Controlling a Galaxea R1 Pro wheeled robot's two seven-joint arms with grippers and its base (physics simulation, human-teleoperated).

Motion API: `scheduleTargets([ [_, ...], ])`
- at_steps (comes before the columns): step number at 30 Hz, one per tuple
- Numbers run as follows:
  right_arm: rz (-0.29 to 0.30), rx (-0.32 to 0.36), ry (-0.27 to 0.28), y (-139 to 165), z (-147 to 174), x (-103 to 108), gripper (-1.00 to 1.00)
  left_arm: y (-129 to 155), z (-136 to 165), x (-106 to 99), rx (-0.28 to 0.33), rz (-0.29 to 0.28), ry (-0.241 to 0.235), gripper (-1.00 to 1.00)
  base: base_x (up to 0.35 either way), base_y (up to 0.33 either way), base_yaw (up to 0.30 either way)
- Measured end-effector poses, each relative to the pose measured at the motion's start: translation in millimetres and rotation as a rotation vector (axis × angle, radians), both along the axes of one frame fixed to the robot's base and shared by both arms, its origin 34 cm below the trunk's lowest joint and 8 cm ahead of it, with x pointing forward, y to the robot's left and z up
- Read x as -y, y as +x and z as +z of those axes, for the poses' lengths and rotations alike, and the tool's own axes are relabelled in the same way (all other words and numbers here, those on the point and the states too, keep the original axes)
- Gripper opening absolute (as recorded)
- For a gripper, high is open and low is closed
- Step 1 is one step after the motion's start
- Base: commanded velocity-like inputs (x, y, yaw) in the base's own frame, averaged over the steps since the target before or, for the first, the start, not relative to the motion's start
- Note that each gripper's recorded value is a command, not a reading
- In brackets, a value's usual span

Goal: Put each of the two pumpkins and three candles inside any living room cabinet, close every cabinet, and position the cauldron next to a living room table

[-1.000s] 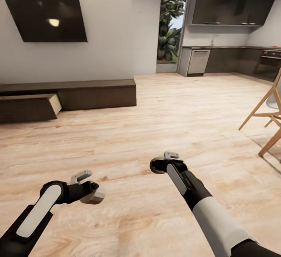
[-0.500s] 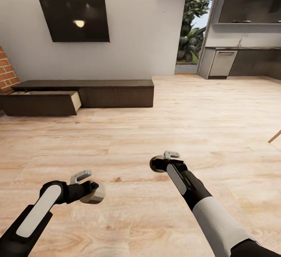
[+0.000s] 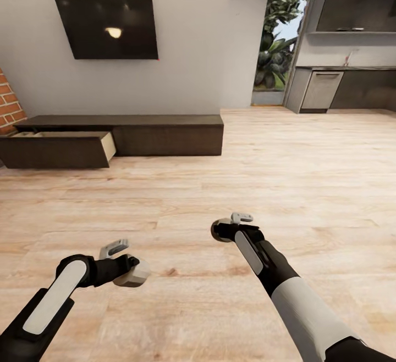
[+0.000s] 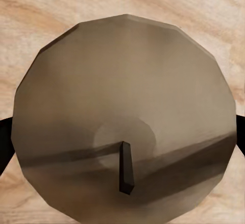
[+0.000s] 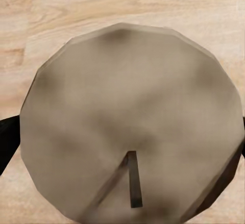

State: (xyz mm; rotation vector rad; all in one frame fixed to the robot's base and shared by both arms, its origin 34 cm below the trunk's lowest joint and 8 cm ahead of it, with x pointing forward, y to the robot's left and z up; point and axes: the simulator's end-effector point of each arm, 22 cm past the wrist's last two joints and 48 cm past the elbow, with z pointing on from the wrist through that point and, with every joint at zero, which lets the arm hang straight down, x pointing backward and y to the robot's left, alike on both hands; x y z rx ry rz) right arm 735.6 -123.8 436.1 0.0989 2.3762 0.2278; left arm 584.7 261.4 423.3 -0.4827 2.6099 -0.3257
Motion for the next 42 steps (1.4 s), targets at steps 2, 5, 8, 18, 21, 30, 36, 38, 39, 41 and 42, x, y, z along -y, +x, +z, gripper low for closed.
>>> scheduleTargets([
  [2, 0.0, -0.004, 0.0, -1.0, -2.0, 0.1, -1.0, -0.1, -0.1, 0.3, 0.0, -0.001, 0.0, -1.0, 0.302, 0.156, 0.0],
  [5, -0.001, -0.002, 0.0, -0.5, -1.5, 0.1, -1.0, 0.0, 0.0, 0.2, 0.0, 0.0, 0.0, -1.0, 0.301, 0.157, 0.0],
  [8, -0.001, 0.0, 0.001, 0.0, -0.5, -0.1, -1.0, 0.0, 0.0, -0.1, 0.0, 0.0, 0.001, -1.0, 0.301, 0.158, 0.0],
  [18, -0.002, 0.002, 0.001, 0.5, 0.0, 0.8, -1.0, -0.3, -0.3, -0.3, -0.001, 0.0, 0.001, -1.0, 0.295, 0.164, 0.0],
  [21, -0.001, 0.001, -0.003, 0.2, -0.7, 0.8, -1.0, -0.3, -0.2, 0.1, -0.001, 0.0, 0.0, -1.0, 0.274, 0.187, 0.0],
  [30, -0.001, -0.004, -0.009, -0.7, -3.4, 1.8, -1.0, 0.0, -0.3, 0.6, 0.0, 0.0, -0.002, -1.0, 0.189, 0.141, 0.016],
  [36, 0.0, 0.0, -0.008, 0.1, -2.0, 1.3, -1.0, -0.4, -0.6, 1.3, -0.001, 0.0, -0.004, -1.0, 0.016, 0.012, 0.126],
  [38, 0.001, 0.001, -0.007, 0.1, -1.7, 0.8, -1.0, -0.4, -0.6, 1.0, -0.001, 0.0, -0.003, -1.0, 0.002, 0.001, 0.142],
  [39, 0.002, -0.002, -0.005, -0.5, -2.4, 0.3, -1.0, 0.0, -0.5, 0.5, -0.001, -0.001, 0.0, -1.0, 0.0, 0.0, 0.041],
  [41, 0.001, 0.0, -0.007, -0.1, -1.9, 0.9, -1.0, -0.2, -0.6, 1.0, -0.001, 0.0, -0.002, -1.0, 0.0, 0.0, 0.022],
  [42, 0.001, 0.0, -0.007, -0.1, -2.0, 1.0, -1.0, 0.0, -0.5, 1.0, -0.001, 0.0, -0.002, -1.0, 0.0, 0.0, 0.011],
])
